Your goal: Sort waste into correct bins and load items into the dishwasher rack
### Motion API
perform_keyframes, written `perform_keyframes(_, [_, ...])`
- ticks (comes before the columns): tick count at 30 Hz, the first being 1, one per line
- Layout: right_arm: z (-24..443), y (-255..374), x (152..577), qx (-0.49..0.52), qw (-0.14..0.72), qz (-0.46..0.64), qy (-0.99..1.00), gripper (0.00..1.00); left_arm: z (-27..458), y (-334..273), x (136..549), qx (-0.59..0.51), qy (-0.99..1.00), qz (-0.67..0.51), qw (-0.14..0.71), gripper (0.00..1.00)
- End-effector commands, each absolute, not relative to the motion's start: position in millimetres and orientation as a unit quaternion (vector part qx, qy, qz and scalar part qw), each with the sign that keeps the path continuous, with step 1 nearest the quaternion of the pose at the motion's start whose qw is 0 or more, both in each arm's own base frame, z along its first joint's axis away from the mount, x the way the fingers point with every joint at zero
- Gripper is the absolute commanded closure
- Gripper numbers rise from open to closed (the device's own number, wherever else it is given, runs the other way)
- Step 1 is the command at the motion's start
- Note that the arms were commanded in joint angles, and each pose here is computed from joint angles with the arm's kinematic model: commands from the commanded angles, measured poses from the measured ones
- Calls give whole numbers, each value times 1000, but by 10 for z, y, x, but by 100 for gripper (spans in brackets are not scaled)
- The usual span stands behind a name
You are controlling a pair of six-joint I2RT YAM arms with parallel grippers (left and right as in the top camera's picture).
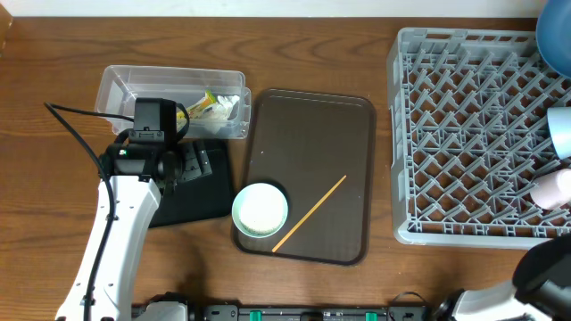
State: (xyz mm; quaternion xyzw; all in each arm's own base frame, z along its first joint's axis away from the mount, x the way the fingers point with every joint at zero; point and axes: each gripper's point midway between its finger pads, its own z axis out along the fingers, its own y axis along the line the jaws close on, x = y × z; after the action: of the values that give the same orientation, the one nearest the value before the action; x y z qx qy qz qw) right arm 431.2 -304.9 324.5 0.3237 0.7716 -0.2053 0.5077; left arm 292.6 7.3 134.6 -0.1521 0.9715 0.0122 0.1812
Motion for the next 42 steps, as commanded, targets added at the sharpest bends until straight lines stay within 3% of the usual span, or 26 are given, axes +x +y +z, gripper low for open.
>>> perform_keyframes(1, [3620,-3085,4068,258,430,-425,753,99,1390,109,2920,-154,970,18,188,8])
perform_keyframes(11, [3824,-2593,4451,42,353,-540,763,99,1390,109,2920,-154,970,18,188,8])
perform_keyframes(20, [3541,-2457,4742,-98,272,-572,768,99,1390,109,2920,-154,970,18,188,8])
perform_keyframes(42, [2760,-2535,5055,-133,187,-579,782,96,1390,109,2920,-154,970,18,188,8])
